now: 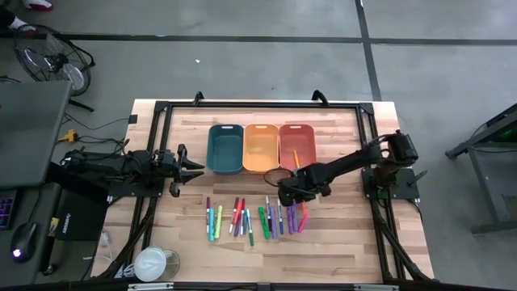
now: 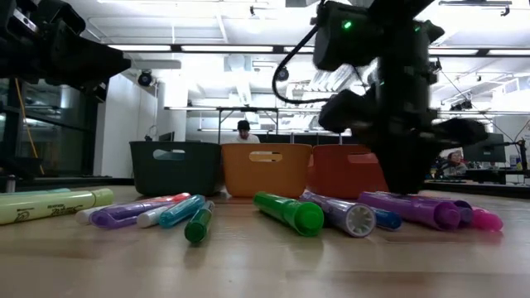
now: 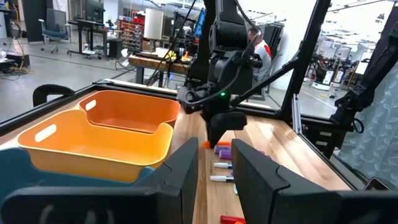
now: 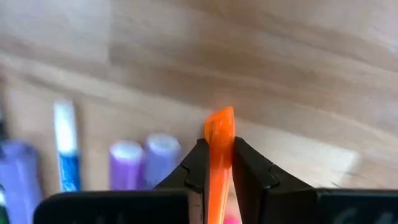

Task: Pick & Place Markers
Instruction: Put the orange pen into the orange bin

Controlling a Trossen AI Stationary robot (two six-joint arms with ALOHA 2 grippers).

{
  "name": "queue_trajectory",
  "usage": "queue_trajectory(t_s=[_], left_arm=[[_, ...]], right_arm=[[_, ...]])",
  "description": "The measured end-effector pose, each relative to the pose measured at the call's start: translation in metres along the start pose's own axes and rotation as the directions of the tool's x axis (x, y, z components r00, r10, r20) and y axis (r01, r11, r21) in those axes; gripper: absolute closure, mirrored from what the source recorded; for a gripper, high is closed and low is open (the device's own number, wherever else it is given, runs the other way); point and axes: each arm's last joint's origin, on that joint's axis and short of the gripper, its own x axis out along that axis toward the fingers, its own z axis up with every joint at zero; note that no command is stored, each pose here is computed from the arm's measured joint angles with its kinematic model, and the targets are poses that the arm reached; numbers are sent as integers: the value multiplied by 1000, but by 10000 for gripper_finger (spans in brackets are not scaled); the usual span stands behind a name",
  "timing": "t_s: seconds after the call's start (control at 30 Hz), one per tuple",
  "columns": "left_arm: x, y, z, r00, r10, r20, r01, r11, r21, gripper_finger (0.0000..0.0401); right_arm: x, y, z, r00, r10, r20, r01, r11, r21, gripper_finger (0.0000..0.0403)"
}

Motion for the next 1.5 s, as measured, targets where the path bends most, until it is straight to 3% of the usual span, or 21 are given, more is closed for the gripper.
queue_trajectory(t_s=[0.33,0.67,0.93,1.1,1.5], left_arm=[[0,0,0,1000,0,0,0,1000,0,307],[0,0,0,1000,0,0,0,1000,0,307],[0,0,0,1000,0,0,0,1000,0,307],[0,0,0,1000,0,0,0,1000,0,307],[0,0,0,1000,0,0,0,1000,0,307]], right_arm=[[-23,-1,0,997,69,42,-69,998,-6,400],[-29,-5,5,997,56,60,-57,998,9,402],[-28,-4,-9,998,61,-17,-61,998,18,398],[-27,-5,-25,999,35,-19,-34,997,63,360],[-19,-4,-50,999,23,27,-30,957,288,203]])
